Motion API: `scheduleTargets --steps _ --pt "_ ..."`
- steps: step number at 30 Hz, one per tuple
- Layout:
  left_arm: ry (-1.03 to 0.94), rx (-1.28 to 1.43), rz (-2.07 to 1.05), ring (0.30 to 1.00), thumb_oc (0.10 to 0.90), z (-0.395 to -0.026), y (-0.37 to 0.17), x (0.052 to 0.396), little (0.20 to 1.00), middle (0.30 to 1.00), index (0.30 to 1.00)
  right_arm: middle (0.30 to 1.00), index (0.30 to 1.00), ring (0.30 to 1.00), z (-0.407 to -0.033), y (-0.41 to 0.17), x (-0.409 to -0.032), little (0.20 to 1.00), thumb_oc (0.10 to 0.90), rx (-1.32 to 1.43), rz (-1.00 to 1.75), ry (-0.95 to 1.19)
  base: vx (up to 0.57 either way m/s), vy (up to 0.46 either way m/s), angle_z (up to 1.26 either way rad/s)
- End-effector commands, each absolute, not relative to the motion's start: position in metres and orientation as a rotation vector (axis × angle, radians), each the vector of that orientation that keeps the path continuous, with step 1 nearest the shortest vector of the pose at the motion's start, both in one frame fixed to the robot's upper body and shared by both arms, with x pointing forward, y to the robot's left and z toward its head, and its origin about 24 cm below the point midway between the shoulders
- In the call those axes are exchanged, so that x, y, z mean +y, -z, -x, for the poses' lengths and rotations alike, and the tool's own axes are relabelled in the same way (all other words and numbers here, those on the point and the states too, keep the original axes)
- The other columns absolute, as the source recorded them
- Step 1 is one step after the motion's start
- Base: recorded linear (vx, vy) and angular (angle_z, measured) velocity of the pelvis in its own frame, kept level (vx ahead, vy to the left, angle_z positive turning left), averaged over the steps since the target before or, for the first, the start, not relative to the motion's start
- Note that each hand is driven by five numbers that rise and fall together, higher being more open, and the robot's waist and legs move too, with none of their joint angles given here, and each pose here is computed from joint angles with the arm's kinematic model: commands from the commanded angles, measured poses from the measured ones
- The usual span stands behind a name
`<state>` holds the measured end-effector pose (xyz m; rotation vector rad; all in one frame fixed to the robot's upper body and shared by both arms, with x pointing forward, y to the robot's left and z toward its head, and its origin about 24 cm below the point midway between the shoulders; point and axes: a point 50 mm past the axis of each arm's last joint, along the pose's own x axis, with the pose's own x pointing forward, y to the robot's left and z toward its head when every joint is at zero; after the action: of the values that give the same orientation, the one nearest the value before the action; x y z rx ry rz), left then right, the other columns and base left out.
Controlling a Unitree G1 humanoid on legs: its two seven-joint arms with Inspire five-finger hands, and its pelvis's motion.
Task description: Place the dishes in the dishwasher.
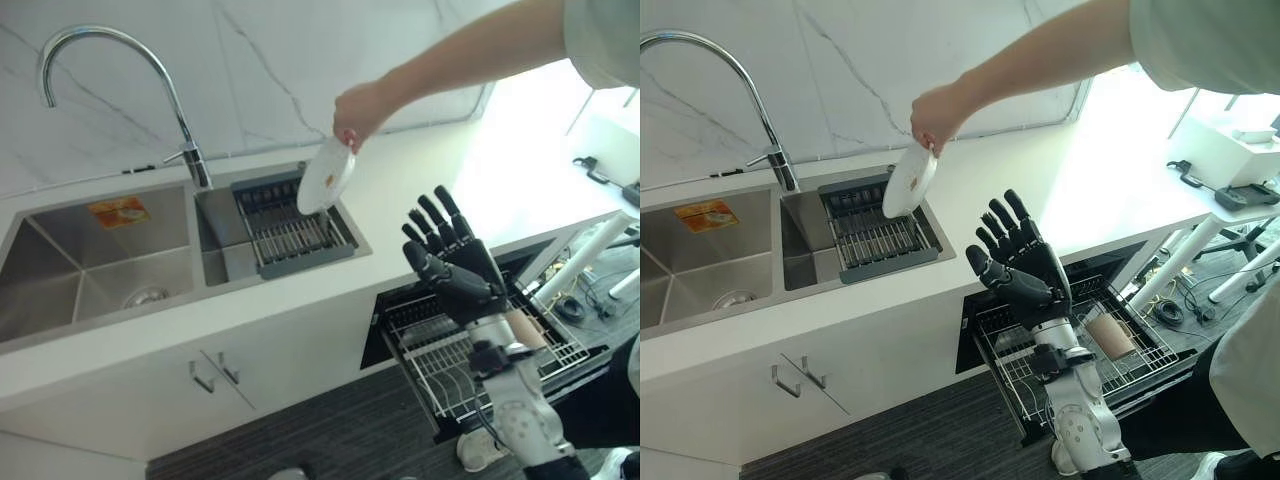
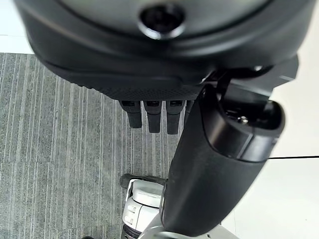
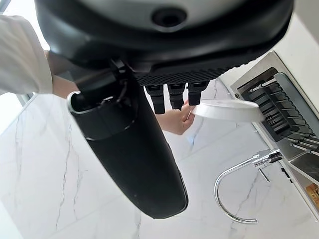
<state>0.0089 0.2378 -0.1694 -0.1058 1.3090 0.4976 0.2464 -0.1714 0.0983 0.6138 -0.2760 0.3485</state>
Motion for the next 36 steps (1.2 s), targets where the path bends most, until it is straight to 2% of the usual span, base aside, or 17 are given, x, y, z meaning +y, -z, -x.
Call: scheduleTargets --steps 1,24,36 --pt "-0.538 1.277 0.113 0.900 0.800 -0.011 0.168 0.243 0.900 0.900 0.900 0.900 0.900 0.900 -0.250 -0.159 -0.181 0.900 0.800 -0.599 -0.516 -0.379 -0.01 0.012 0.04" --pt "-0.475 1.270 0.079 0.900 0.800 -0.022 0.170 0.231 0.900 0.900 0.900 0.900 0.900 0.900 -0.253 -0.140 -0.176 0.900 0.800 -0.472 -0.510 -0.355 -0.01 0.017 0.11" --pt "-0.461 1.290 0.053 0.900 0.800 -0.021 0.171 0.229 0.900 0.900 0.900 0.900 0.900 0.900 -0.264 -0.141 -0.180 0.900 0.800 -0.497 -0.411 -0.190 0.00 0.001 0.00"
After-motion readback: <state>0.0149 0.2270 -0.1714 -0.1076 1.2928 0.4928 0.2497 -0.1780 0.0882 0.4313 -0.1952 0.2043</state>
